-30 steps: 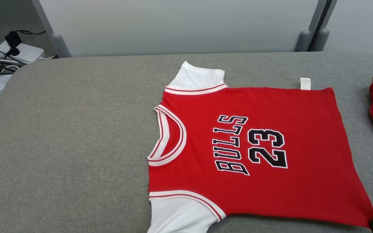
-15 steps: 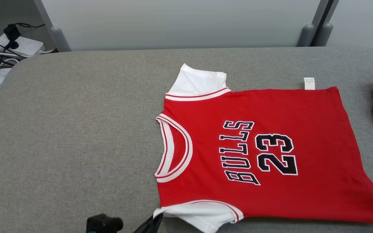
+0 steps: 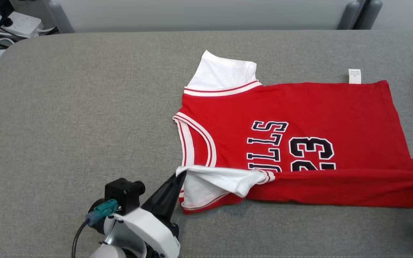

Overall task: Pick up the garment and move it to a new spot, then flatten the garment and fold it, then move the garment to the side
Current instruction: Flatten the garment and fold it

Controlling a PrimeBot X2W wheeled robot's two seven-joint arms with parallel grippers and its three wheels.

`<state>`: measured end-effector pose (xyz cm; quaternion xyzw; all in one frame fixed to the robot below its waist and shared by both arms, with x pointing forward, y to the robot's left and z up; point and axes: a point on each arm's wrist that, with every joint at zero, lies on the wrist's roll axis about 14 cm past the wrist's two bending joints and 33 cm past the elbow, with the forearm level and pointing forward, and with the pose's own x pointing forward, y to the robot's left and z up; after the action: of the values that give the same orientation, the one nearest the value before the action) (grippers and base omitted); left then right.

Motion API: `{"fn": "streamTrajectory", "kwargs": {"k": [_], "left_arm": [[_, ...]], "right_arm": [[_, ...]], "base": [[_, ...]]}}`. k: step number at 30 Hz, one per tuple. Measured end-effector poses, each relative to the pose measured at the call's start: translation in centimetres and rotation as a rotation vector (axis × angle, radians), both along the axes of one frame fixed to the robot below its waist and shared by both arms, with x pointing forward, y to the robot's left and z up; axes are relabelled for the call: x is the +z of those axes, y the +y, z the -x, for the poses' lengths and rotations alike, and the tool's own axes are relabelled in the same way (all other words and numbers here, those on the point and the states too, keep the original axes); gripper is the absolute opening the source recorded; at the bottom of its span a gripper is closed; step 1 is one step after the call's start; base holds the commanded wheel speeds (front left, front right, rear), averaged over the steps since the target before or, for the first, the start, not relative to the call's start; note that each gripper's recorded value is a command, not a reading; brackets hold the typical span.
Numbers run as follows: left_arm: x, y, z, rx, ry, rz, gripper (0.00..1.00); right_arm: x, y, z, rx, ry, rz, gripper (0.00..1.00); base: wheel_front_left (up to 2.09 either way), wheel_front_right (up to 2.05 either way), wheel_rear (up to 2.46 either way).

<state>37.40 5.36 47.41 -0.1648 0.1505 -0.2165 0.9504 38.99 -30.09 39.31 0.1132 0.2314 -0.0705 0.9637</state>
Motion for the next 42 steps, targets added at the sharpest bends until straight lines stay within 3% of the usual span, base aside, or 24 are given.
{"fn": "streamTrajectory", "kwargs": {"k": [14,26,27,28,29,30,31,37,42], "left_arm": [[-2.1,-0.2,-5.4,-0.010,-0.003,-0.043,0.00],[-5.7,-1.5,-8.1,-0.061,0.017,-0.146,0.00],[-5.9,-1.5,-8.2,-0.061,0.019,-0.151,0.12],[-6.0,-1.5,-8.2,-0.061,0.017,-0.153,0.31],[-6.1,-1.5,-8.3,-0.060,0.016,-0.154,0.42],[-6.2,-1.4,-8.4,-0.057,0.014,-0.156,0.61],[-6.3,-1.3,-8.4,-0.055,0.013,-0.160,0.98],[-5.8,-1.5,-8.2,-0.044,-0.020,-0.147,1.00],[-2.9,-0.8,-8.9,0.025,-0.110,-0.099,1.00]], "right_arm": [[-0.4,1.1,-5.0,0.075,0.052,0.050,0.00],[-2.4,2.2,-7.3,0.124,0.108,0.109,0.00],[-2.5,2.3,-7.3,0.126,0.109,0.112,0.00],[-2.6,2.4,-7.4,0.127,0.109,0.115,0.00],[-2.6,2.4,-7.5,0.126,0.105,0.116,0.20],[-2.6,2.5,-7.5,0.127,0.102,0.118,0.49],[-2.5,2.6,-7.6,0.132,0.097,0.121,1.00],[-1.4,3.3,-7.8,0.146,0.022,0.136,1.00],[1.6,3.4,-8.2,0.140,-0.119,0.155,1.00]], "base": [[0.00,0.00,0.00],[0.00,0.00,0.00],[0.00,0.00,0.00],[0.00,0.00,0.00],[0.00,0.00,0.00],[0.00,0.00,0.00],[0.00,0.00,0.00],[0.00,0.00,0.00],[0.00,0.00,0.00]]}}
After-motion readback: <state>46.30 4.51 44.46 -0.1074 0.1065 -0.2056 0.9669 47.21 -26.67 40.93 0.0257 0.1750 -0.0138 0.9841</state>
